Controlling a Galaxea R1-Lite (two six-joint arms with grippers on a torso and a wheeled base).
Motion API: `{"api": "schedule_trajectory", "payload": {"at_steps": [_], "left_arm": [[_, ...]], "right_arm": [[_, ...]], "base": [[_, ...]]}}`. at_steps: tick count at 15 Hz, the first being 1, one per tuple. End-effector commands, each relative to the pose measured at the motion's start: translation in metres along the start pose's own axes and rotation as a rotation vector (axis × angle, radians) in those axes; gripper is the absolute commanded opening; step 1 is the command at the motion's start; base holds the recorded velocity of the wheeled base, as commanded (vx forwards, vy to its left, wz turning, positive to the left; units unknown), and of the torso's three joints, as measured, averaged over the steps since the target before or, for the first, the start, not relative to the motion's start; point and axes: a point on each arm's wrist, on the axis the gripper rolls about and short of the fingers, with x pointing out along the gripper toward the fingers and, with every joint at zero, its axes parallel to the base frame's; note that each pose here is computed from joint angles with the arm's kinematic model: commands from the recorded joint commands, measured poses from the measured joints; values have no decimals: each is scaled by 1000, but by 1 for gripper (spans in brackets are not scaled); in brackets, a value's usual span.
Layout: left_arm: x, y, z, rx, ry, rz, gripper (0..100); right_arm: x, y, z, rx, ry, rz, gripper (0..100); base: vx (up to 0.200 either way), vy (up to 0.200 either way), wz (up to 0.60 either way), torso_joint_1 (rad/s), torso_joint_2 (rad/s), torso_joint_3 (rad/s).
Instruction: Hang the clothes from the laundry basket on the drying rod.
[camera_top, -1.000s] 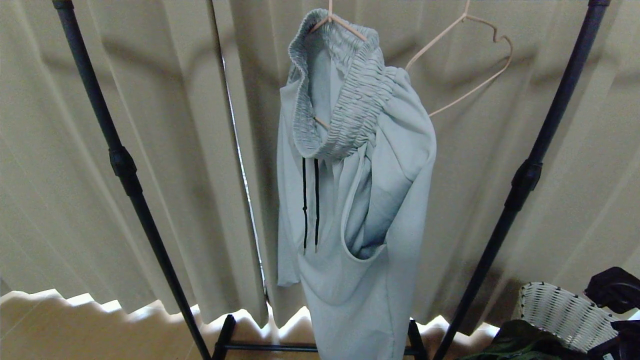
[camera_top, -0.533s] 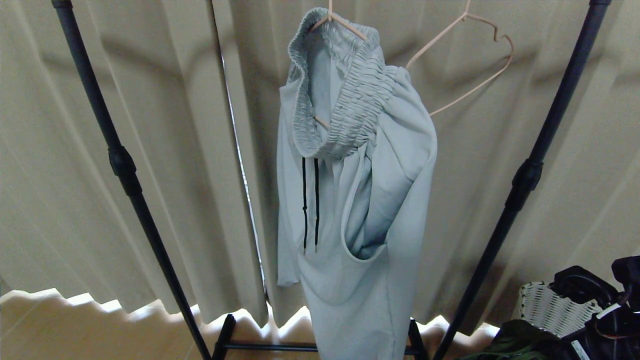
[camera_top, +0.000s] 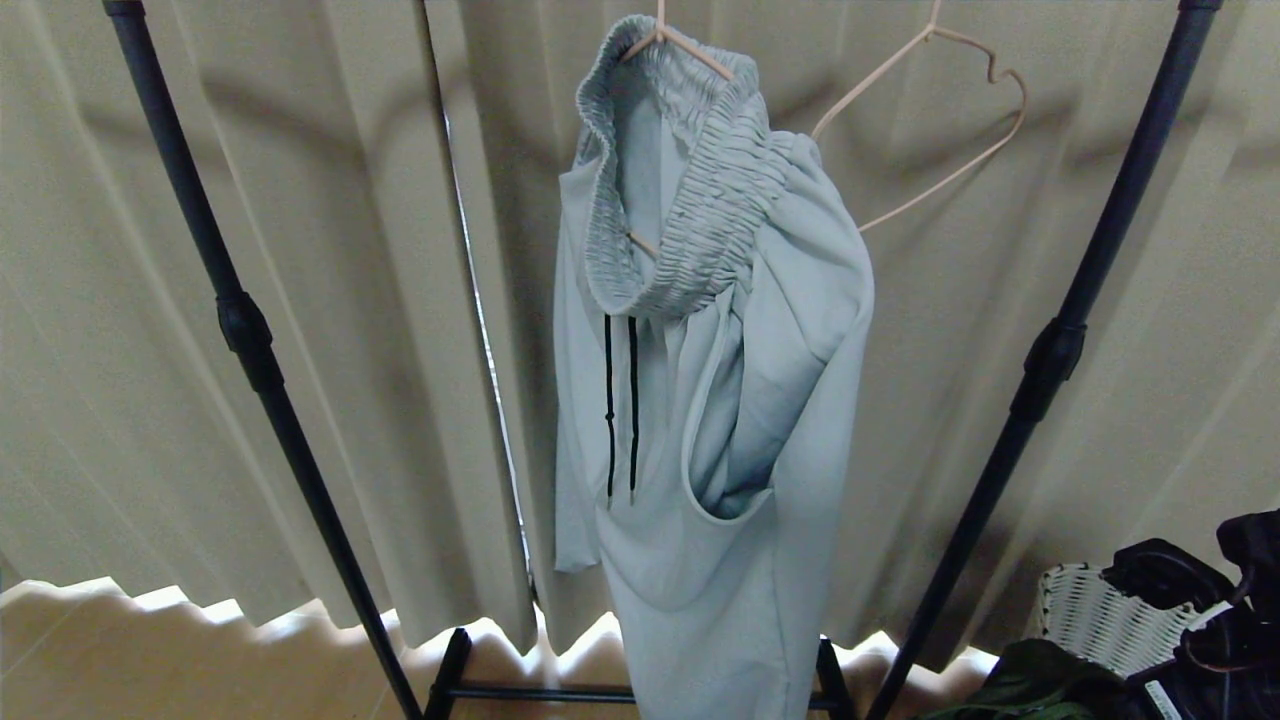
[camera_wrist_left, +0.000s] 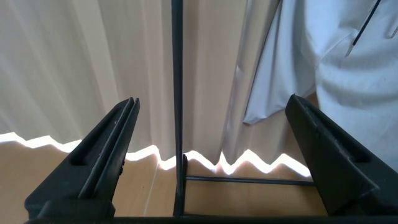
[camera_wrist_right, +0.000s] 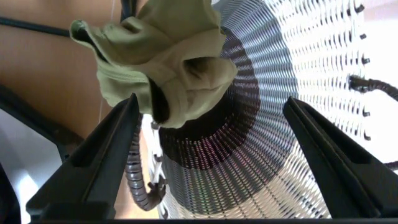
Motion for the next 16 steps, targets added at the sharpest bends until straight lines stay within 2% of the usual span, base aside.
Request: {"api": "schedule_trajectory", "payload": {"at_steps": [1,7,8,14,16], "left_arm": [[0,0,0,0,-1,0,100],[0,0,0,0,-1,0,100],[0,0,0,0,-1,0,100],[0,0,0,0,-1,0,100],[0,0,0,-2,-1,0,100]], "right_arm": [[4,-1,1,2,15,3,100],[20,0,7,2,10,-1,100],[21,0,7,3,13,0,0],[21,0,7,4,7,-1,0],[9,-1,5,14,-43,-6,0]], "base": [[0,0,0,0,0,0],[0,0,0,0,0,0],[0,0,0,0,0,0],[0,0,0,0,0,0],[0,0,0,0,0,0]]}}
